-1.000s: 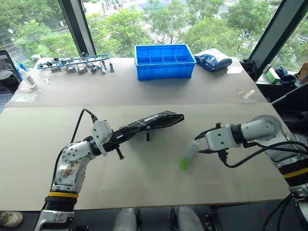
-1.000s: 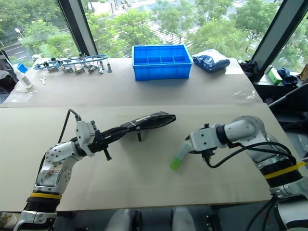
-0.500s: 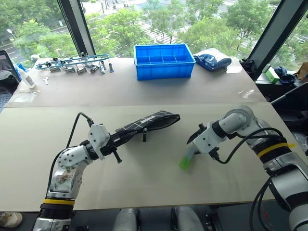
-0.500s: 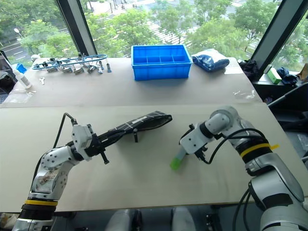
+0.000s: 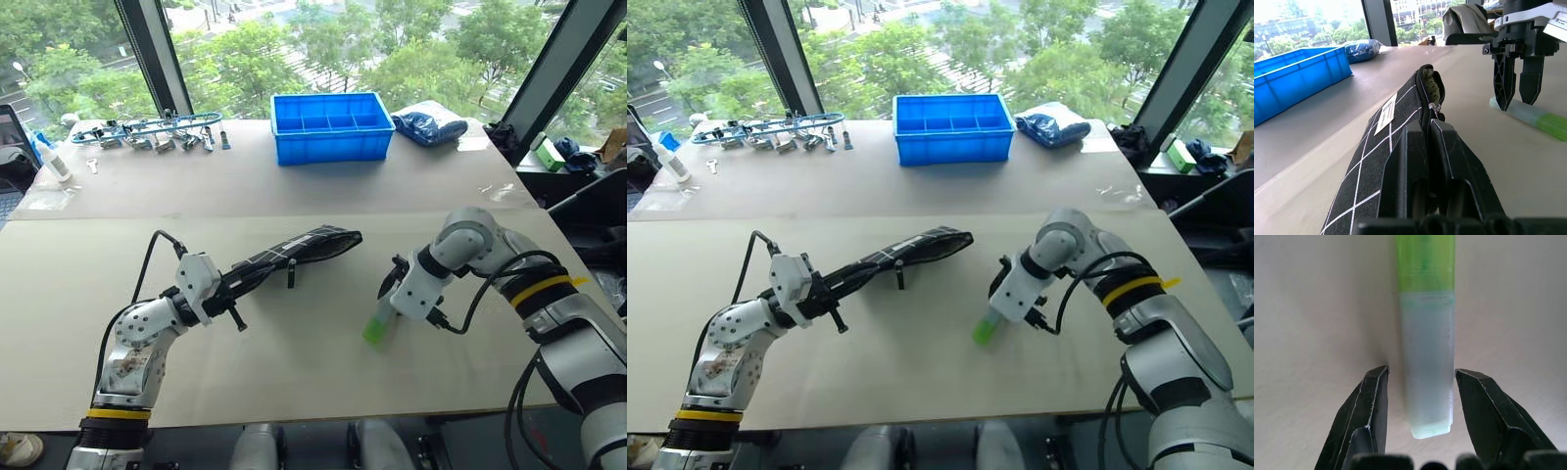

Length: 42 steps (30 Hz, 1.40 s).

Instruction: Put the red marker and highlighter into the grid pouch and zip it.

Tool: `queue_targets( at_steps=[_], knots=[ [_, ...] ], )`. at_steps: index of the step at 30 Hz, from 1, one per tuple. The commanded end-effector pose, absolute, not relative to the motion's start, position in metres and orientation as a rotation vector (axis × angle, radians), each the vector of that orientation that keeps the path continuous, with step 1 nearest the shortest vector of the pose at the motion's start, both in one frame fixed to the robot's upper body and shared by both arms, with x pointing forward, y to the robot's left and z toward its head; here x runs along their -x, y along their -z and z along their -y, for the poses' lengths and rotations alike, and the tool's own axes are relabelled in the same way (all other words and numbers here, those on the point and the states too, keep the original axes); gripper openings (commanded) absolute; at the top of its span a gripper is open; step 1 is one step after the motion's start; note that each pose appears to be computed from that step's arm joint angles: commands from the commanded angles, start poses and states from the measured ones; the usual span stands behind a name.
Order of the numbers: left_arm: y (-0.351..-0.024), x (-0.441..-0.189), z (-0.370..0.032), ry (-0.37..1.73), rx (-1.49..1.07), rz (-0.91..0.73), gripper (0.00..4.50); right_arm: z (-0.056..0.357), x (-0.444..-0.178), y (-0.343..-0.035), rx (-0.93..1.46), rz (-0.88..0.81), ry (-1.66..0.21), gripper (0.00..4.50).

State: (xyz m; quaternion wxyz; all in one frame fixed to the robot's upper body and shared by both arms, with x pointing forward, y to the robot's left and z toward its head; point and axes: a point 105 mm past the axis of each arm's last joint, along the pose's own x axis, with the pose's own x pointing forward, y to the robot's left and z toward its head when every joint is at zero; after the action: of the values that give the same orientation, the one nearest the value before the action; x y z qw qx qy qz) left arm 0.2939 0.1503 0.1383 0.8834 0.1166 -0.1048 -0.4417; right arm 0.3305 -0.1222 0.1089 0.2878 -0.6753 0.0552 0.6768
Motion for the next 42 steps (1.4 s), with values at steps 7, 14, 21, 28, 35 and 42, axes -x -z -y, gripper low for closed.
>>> queue_targets(
  at_steps=[7,14,21,28,35,42],
  knots=[
    [-0.154,-0.292,-0.151,0.902,-0.256,0.278,0.0,0.14,-0.326,-0.086,1.81,-0.26,-1.87,1.23],
    [-0.156,-0.297,-0.146,0.915,-0.257,0.288,0.0,0.141,-0.326,-0.085,1.765,-0.267,-1.833,1.02],
    [-0.158,-0.299,-0.145,0.919,-0.256,0.294,0.0,0.149,-0.334,-0.14,1.445,-0.307,-1.614,1.02],
    [-0.156,-0.3,-0.144,0.922,-0.248,0.291,0.0,0.142,-0.308,-0.197,0.875,-0.188,-1.496,1.02],
    [-0.157,-0.303,-0.142,0.943,-0.251,0.287,0.0,0.148,-0.33,-0.188,1.042,-0.222,-1.116,1.02],
    [-0.159,-0.305,-0.139,0.964,-0.253,0.288,0.0,0.147,-0.362,-0.218,1.433,-0.14,-0.736,1.02]
  ],
)
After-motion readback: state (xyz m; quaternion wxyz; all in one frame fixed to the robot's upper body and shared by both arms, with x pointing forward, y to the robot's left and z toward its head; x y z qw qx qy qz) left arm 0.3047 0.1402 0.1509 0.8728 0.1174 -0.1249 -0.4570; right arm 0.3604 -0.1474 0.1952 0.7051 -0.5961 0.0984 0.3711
